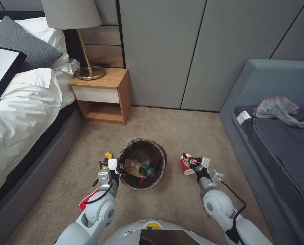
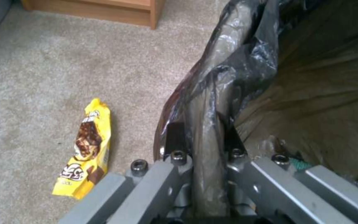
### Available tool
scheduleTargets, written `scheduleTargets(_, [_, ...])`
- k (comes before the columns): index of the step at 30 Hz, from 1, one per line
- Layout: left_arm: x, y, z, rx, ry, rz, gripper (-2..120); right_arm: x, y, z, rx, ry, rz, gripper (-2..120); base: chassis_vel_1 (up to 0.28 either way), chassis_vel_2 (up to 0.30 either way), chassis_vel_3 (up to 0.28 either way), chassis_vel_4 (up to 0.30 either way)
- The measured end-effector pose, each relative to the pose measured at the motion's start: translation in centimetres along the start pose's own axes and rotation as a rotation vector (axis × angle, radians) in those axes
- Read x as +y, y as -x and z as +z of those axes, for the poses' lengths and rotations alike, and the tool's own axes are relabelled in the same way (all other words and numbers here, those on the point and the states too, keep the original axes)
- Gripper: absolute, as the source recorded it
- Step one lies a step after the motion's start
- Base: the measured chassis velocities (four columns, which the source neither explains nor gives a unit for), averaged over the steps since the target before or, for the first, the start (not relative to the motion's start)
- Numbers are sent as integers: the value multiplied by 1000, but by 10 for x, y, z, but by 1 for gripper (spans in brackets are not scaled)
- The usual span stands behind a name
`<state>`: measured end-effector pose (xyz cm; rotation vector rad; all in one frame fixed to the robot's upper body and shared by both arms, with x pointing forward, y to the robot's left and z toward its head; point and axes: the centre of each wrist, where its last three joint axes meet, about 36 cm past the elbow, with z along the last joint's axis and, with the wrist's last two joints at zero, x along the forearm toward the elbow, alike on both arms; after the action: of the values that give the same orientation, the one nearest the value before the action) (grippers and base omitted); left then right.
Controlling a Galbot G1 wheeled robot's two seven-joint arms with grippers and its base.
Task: Pick up the trash bin, then pick up the garbage from the floor and place it into the trash bin.
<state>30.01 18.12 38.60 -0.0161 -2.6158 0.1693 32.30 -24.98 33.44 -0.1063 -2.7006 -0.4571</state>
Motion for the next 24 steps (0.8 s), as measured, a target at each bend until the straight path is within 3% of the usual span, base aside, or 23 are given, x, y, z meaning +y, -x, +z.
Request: scheduleTargets(24, [-1, 0, 1, 2, 3, 4, 0, -10, 13, 21, 50, -16, 49, 100, 0, 0, 0, 0])
